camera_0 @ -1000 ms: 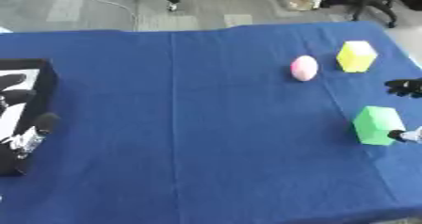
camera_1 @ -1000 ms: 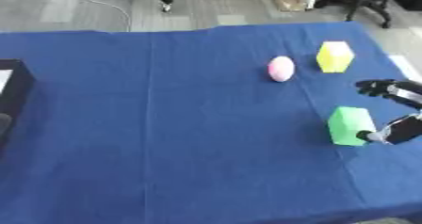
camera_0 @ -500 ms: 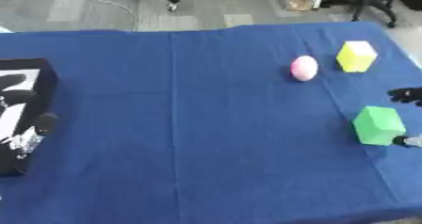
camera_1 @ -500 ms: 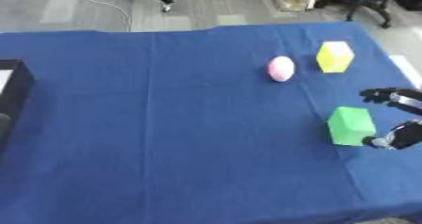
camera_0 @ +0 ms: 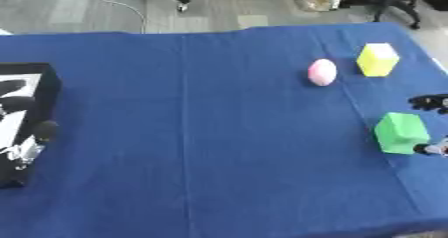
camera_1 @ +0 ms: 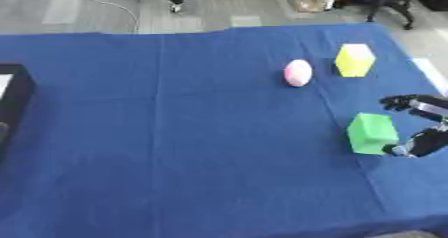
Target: Pick up the objects with one hand, pass them to the other hand, and then place them into the box on the other side of the table.
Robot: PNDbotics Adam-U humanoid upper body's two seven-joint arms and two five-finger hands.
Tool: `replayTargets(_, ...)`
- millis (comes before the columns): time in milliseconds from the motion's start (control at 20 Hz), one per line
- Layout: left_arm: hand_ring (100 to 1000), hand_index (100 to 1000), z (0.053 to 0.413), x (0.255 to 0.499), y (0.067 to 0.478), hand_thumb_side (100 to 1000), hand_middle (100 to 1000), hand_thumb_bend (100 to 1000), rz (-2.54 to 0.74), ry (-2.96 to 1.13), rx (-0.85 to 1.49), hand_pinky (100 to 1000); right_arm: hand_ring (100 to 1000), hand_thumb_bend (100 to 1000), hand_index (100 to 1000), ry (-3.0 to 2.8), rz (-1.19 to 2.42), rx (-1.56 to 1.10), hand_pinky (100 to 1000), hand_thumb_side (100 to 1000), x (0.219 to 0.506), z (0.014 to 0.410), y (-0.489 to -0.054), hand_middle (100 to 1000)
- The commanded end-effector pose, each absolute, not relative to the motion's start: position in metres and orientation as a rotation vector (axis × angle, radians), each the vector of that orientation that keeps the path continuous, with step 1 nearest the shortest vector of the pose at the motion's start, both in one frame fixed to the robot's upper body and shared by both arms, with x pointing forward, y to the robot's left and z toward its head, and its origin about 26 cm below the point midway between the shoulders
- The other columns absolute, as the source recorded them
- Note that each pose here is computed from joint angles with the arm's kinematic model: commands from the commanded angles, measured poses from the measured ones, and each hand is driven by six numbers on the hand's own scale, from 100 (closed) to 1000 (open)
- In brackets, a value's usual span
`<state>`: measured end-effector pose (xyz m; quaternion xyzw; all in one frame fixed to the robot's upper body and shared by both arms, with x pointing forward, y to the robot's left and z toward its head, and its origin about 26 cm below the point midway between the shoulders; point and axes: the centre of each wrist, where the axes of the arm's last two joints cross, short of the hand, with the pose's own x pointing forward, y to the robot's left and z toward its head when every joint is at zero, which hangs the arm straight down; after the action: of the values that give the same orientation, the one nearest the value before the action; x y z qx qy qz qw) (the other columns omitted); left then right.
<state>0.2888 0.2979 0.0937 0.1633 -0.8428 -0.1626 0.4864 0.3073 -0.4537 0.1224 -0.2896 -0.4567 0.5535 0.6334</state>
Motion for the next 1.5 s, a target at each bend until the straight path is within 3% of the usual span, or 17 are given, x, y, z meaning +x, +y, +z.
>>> replayTargets(50,681,789,0.102,0.290,0.298,542,761,717,-0.415,-2.075,0.400,752,958,428,964,-1.021,1.292,-0.692,929,174,0.311,0.132,-0.459,906)
replayTargets(400,683,789,0.102,0.290,0.297,542,762,715,-0.416,-2.076,0.396,752,961,420,932,-0.988,1.317,-0.684,928,174,0.315,0.125,-0.459,904)
replayTargets(750,684,789,0.102,0.290,0.297,542,762,714,-0.417,-2.077,0.393,753,925,408,858,-0.980,1.324,-0.682,924,166,0.317,0.122,-0.459,833)
replayTargets(1050,686,789,0.102,0.290,0.297,543,763,712,-0.416,-2.076,0.393,753,819,341,659,-1.025,1.309,-0.730,898,156,0.318,0.124,-0.457,618)
replayTargets(1200,686,789,0.101,0.290,0.298,544,762,711,-0.416,-2.075,0.394,753,740,240,558,-1.078,1.273,-0.783,875,170,0.317,0.127,-0.457,497)
replayTargets(1500,688,789,0.101,0.290,0.298,544,762,710,-0.416,-2.073,0.396,753,635,200,471,-1.186,1.223,-0.852,853,159,0.316,0.134,-0.451,405)
